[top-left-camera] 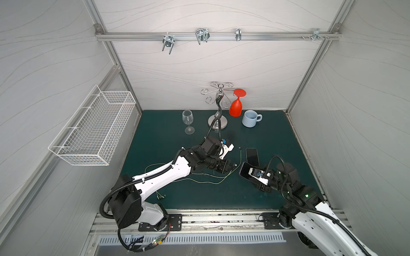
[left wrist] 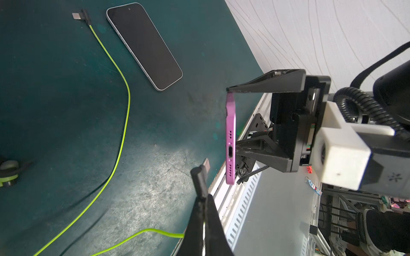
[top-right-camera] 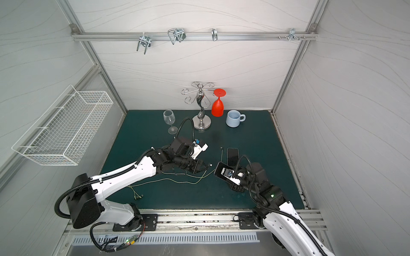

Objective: Plug wired earphones into phones
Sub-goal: Insert the wired earphone into the phone.

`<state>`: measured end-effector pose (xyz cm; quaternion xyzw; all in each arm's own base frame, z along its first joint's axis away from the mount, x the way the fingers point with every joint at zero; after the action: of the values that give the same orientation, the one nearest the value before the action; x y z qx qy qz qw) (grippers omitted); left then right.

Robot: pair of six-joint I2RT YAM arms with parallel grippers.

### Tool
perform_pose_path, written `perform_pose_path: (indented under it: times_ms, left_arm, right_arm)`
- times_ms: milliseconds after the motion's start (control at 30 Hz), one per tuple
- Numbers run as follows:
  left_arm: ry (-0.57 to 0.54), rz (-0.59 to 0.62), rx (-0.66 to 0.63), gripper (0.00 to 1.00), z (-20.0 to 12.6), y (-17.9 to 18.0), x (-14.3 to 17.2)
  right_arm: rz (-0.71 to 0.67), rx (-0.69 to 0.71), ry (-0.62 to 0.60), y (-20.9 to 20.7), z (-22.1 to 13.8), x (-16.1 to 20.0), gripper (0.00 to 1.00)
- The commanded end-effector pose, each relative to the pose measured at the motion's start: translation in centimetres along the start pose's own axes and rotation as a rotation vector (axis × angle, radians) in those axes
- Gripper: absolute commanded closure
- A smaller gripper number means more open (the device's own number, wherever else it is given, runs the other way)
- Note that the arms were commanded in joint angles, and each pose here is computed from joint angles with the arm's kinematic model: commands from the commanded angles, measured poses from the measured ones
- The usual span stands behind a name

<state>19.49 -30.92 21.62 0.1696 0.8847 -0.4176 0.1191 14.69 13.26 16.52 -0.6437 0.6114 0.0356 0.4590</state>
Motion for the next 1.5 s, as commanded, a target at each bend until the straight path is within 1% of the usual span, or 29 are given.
perform_pose_path:
  times_ms: [0,233,700,1100,1467]
  left_arm:
    - [-0.059,0.043,0.041,1.00,-0.5,-2.1,-1.7]
    - [-0.052,0.056,0.027,1.00,0.0,-2.6,-1.6]
    - [-0.005,0.066,-0.017,1.00,1.4,-2.3,-1.0]
    - [0.018,0.098,-0.031,1.00,1.9,-3.0,-0.6]
    - [0.042,0.115,-0.053,1.00,2.4,-2.9,-0.3]
  right_arm:
    - [-0.038,0.007,-0.046,-0.1,-0.1,-0.7,0.34]
    - [-0.040,0.032,-0.022,-0.5,0.1,-0.4,0.34]
    - [-0.042,0.063,-0.042,-0.9,-0.2,-0.8,0.35]
    - [-0.044,0.065,-0.045,-0.8,-0.2,-0.8,0.35]
    - [-0.053,0.057,-0.041,-0.7,-0.2,-0.7,0.35]
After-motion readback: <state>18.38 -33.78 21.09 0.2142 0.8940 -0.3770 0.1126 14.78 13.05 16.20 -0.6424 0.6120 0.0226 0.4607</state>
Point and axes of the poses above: each gripper's point midway between its finger pads, its own z axis out along the fingers, its own y axis along the line the jaws close on, x = y × z, the point moved 4 cm from there along -z, back along the fingers, and after that the axes turned 13 degrees about -z, right-handed, at the moved point
